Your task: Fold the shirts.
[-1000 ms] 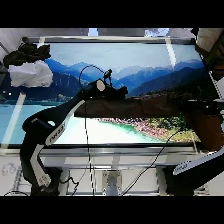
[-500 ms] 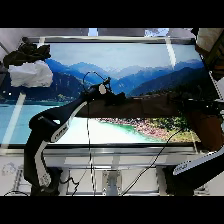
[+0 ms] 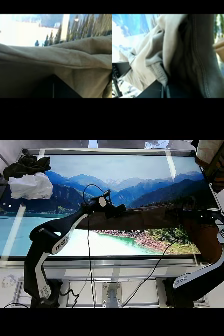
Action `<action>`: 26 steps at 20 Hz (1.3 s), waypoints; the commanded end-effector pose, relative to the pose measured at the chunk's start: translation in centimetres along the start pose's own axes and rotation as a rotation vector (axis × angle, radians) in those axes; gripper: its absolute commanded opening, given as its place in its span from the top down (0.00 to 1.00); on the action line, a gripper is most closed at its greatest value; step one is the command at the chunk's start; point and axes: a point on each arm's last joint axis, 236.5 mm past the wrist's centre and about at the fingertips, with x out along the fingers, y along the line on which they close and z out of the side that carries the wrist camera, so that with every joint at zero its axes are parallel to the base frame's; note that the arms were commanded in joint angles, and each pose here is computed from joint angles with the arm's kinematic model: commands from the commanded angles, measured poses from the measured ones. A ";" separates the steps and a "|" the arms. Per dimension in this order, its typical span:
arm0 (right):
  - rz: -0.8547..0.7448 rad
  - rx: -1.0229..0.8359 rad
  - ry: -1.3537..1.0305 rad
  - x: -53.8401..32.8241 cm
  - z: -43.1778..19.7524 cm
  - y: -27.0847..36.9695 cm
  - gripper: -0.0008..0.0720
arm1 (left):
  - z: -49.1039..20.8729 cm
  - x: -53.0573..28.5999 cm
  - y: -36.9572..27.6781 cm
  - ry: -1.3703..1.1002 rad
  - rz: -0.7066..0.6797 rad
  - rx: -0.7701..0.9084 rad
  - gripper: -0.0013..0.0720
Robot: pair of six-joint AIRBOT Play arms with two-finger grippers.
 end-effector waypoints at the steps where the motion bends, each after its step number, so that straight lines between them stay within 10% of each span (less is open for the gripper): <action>1: 0.006 -0.014 -0.021 -0.8 0.4 0.9 0.94 | 0.1 0.0 0.0 -0.006 0.000 0.002 0.97; 6: 0.013 -0.141 -0.066 -3.7 0.5 6.1 0.94 | 7.2 -5.1 -7.1 -0.234 -0.163 0.108 0.88; 12: 0.046 -0.470 -0.012 -2.5 -0.3 20.1 0.94 | 18.2 -29.8 -15.9 -0.711 -0.336 0.369 0.76; 18: 0.074 -0.831 0.061 10.9 -8.6 34.6 0.94 | 18.2 -45.6 -10.3 -0.869 -0.147 0.429 0.76; 26: 0.204 -0.768 0.360 30.3 -25.6 33.7 0.94 | 17.2 -46.1 -2.8 -0.752 0.075 0.391 0.76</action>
